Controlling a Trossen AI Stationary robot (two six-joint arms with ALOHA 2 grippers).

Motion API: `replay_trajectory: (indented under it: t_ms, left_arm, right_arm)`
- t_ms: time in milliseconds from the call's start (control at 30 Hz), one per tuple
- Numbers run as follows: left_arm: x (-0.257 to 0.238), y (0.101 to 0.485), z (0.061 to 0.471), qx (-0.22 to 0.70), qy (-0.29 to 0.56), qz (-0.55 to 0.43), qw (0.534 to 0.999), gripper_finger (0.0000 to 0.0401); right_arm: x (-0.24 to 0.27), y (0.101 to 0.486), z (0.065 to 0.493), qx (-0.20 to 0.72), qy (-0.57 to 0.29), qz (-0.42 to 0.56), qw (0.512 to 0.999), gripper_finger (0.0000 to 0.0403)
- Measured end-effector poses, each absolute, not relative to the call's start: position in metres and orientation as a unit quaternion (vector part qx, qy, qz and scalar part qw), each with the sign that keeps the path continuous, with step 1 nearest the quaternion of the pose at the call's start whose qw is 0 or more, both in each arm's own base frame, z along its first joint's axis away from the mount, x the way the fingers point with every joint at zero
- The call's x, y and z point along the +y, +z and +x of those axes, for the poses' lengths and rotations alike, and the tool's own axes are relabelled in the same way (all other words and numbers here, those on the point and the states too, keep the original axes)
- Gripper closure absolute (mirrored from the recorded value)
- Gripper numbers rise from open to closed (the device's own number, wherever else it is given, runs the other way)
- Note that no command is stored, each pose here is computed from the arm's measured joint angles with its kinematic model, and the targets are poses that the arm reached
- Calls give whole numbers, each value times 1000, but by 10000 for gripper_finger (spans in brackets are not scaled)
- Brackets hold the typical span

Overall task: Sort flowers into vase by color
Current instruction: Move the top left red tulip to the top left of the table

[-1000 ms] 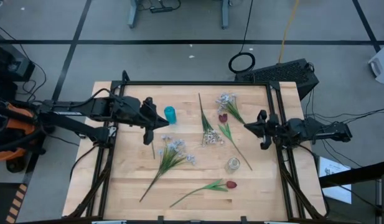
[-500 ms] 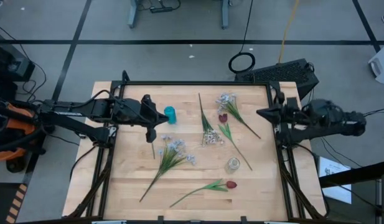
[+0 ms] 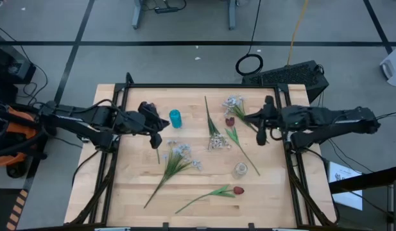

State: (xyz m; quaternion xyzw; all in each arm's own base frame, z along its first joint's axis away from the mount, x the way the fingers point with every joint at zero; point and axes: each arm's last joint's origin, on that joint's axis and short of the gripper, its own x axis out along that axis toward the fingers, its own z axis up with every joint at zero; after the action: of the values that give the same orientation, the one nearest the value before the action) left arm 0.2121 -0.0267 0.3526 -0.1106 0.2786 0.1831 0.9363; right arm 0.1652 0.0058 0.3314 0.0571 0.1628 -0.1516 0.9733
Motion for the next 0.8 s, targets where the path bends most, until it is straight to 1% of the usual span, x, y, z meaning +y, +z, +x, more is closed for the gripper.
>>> replay_trajectory:
  t_ms: [200,300,467,667,733,800]
  left_arm:
    - [-37,343,208,303,187,-149,922,370]
    - [-38,337,205,317,200,-190,908,370]
    - [-35,325,192,359,272,-261,854,370]
    - [-29,310,181,366,366,-286,807,369]
    - [-29,304,181,368,381,-291,797,362]
    - [-30,295,185,374,392,-293,788,346]
  right_arm:
    - [7,307,178,164,-154,65,972,403]
    - [7,299,182,163,-153,58,973,403]
    - [7,295,186,150,-164,39,974,403]
    - [5,291,189,158,-210,16,965,403]
    - [4,290,190,160,-221,12,962,403]
    - [4,289,191,161,-227,10,960,403]
